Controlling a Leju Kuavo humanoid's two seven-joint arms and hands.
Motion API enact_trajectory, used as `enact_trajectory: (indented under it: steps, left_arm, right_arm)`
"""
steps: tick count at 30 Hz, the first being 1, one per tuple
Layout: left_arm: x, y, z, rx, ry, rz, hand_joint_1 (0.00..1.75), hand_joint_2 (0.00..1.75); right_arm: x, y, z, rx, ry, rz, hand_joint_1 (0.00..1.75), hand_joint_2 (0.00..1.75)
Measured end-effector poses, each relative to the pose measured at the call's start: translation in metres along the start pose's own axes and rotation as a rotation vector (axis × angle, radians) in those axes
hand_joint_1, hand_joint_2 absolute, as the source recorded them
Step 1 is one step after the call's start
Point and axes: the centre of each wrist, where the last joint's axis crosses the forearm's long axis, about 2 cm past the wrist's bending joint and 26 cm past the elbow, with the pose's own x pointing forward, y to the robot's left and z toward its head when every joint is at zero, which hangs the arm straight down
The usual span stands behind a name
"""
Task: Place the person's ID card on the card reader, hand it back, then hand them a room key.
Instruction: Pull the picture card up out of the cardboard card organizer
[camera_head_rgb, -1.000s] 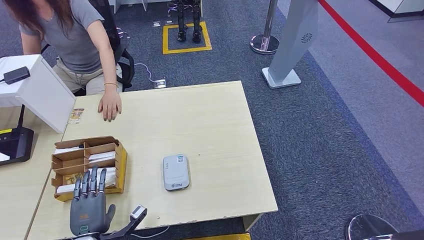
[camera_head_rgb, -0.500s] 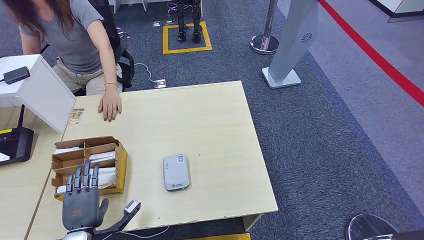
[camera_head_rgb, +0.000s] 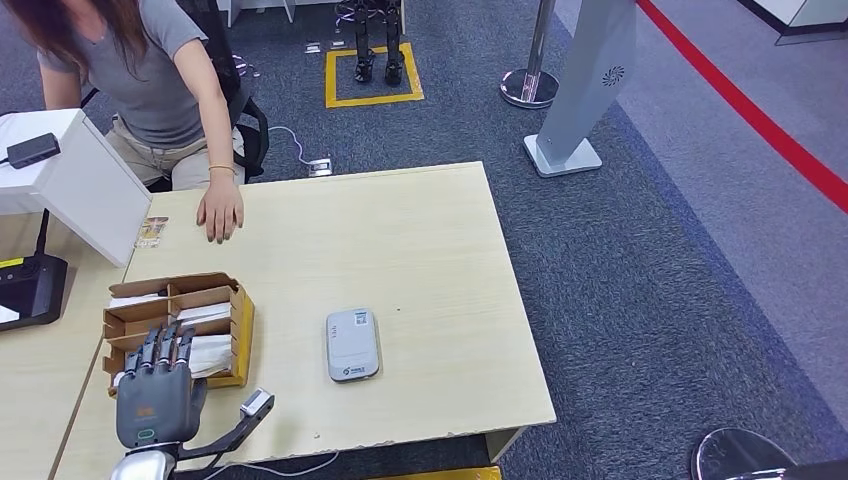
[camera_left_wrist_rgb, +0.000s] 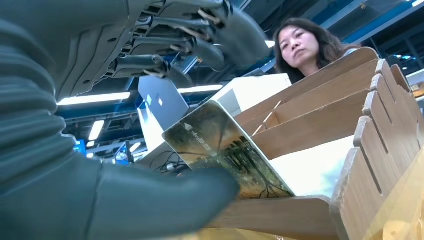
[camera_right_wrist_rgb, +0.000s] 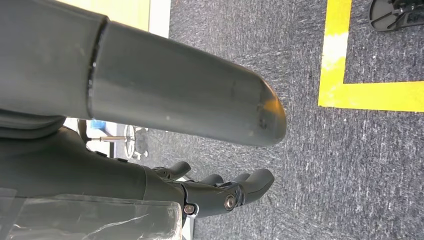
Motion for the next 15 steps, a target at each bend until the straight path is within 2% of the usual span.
enact_trajectory:
  steps: [15]
  left_arm:
    - [0.0041,0.0024,-0.0051,-0.039,0.008,0.028,1.75,1.75]
  right_arm:
    - [-0.0002,-0.0001,0.0,-0.004,0.005,-0.012,0.0,1.75]
